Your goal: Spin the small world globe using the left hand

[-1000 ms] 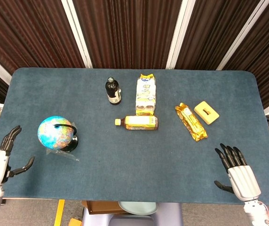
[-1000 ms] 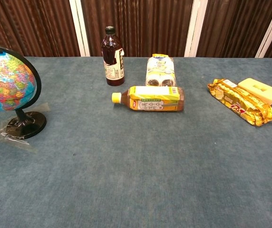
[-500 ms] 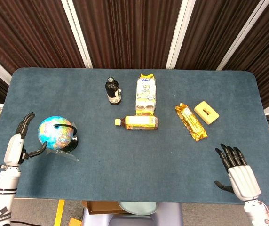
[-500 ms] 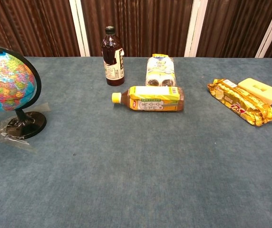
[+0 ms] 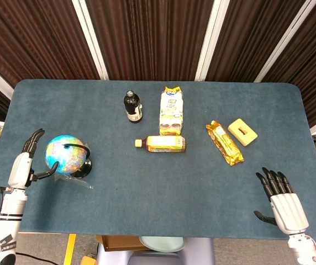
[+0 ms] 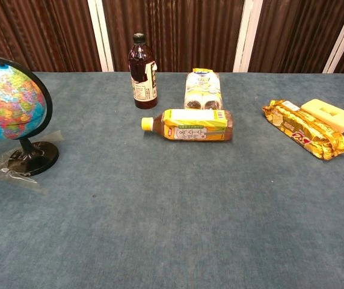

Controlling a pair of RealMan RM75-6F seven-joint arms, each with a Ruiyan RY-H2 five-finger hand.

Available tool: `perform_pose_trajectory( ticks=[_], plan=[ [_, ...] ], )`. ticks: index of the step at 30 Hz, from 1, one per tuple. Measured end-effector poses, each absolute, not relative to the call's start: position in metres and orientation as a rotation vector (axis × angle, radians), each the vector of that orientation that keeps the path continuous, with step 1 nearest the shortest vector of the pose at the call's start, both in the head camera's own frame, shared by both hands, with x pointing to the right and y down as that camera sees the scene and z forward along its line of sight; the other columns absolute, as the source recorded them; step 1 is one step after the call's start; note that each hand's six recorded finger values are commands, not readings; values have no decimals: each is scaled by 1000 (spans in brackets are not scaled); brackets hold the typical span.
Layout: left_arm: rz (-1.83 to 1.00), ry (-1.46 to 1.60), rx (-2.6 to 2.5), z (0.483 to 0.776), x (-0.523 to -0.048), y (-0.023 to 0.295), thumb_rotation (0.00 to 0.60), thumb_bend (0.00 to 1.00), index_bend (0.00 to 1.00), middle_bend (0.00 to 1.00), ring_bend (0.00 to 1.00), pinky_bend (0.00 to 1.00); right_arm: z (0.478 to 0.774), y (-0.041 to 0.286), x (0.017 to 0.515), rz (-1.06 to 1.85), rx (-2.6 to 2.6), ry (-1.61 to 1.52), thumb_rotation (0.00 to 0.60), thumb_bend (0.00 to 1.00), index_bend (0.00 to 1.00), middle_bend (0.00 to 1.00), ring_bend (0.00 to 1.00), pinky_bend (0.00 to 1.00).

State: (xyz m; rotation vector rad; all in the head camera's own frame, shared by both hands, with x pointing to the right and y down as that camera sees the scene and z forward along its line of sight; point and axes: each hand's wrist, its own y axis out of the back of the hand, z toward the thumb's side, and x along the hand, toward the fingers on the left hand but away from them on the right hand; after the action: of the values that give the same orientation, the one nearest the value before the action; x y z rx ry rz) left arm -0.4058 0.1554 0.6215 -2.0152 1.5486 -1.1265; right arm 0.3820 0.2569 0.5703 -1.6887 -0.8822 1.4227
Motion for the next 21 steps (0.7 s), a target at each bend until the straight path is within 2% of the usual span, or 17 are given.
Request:
perform_pose_trajectory(
  ticks=[21],
  plan=[
    [-1191, 1618, -1968, 627, -430, 141, 600, 332, 0, 0, 0, 0, 568, 257, 383, 1427, -1655, -895, 600, 54, 0, 0, 0, 0]
  ],
)
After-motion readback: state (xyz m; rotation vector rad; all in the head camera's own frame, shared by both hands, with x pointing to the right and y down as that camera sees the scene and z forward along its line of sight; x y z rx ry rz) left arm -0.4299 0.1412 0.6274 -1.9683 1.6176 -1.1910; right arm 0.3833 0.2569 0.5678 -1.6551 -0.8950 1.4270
